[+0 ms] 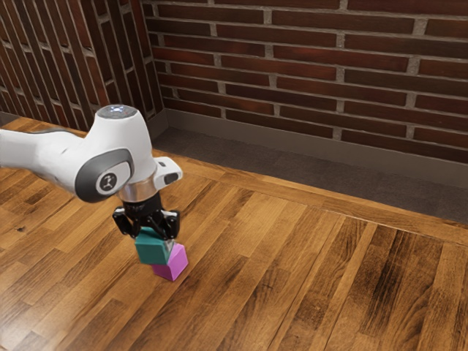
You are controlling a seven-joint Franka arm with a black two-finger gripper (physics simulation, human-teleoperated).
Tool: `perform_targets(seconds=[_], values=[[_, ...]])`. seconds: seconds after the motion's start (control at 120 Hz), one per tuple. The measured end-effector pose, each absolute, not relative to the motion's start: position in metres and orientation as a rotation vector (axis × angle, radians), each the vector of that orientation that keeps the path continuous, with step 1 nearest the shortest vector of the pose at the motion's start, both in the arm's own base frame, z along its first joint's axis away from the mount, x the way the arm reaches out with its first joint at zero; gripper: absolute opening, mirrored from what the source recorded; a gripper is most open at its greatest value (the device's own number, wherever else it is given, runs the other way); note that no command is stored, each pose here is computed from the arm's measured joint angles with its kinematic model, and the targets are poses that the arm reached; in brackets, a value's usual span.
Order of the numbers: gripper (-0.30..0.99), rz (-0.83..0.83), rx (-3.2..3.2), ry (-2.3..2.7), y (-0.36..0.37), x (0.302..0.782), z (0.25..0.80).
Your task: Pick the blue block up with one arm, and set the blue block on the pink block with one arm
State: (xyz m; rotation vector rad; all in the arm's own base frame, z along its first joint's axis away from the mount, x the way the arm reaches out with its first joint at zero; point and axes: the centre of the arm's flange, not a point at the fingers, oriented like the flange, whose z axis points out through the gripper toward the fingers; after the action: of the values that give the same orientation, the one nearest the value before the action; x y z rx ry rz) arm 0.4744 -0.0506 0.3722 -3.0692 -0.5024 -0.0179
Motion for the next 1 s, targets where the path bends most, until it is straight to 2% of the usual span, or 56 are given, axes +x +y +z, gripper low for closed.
perform_targets(seconds=[0.183,0.55,1.0], values=[[0.37,0.017,-3.060,-0.545,-0.024,0.490,0.362],[0.37,0.001,-3.080,-0.336,-0.030,0.520,0.360],[0.37,0.016,-3.085,-0.043,-0.029,0.520,0.356]])
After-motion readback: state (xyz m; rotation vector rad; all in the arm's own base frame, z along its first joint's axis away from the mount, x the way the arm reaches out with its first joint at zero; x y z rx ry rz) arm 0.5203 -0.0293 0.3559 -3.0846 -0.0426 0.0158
